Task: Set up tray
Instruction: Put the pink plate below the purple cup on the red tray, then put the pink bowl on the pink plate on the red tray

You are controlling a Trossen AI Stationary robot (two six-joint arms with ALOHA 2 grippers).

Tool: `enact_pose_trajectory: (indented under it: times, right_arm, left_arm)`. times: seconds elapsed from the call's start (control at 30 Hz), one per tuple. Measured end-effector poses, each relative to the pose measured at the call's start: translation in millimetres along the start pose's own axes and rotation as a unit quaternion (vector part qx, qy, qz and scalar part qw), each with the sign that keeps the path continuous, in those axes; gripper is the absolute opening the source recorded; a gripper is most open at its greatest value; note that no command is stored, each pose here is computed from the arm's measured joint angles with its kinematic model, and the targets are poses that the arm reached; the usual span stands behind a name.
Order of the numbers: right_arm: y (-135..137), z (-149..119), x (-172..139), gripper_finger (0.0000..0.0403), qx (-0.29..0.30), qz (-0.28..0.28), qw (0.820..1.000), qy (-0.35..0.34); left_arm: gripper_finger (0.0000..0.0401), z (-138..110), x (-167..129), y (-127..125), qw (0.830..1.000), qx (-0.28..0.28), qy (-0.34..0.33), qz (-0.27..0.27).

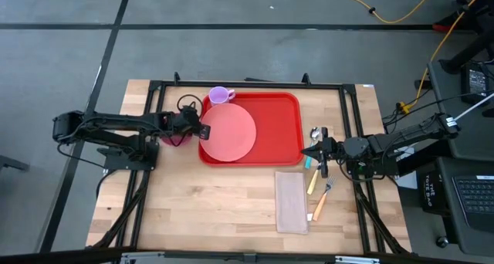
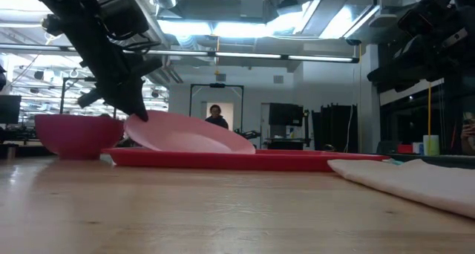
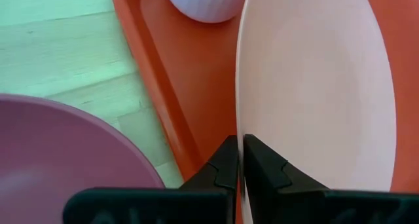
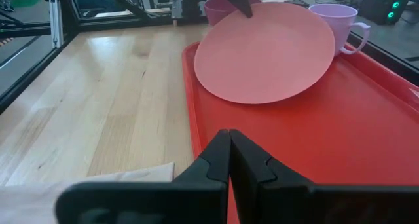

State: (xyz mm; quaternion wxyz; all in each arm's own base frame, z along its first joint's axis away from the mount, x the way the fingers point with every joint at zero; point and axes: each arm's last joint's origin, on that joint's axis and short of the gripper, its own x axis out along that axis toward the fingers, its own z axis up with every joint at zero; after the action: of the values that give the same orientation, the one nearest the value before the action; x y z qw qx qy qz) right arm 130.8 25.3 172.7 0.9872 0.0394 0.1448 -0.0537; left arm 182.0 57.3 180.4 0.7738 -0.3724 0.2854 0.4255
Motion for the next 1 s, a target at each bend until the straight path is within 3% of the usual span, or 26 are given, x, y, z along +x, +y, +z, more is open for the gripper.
enact_pose_trajectory:
  times: [0.2, 0.63, 1.0]
  right_arm:
    - [0.0, 0.0, 0.0, 0.0009, 0.001, 0.0, 1.0, 0.0]
    - [0.0, 0.0, 0.0, 0.0009, 0.0, 0.0, 1.0, 0.0]
    - [0.0, 0.0, 0.0, 0.0009, 0.001, 0.0, 1.0, 0.0]
  left_arm:
    - [0.0009, 0.0, 0.0, -0.1, 1.0, 0.017, 0.001, -0.001]
    - [0.0082, -0.3, 0.2, 0.5, 1.0, 0.03, 0.001, 0.003]
    - [0.0085, 0.0, 0.2, 0.2, 0.998, 0.062, -0.002, 0.002]
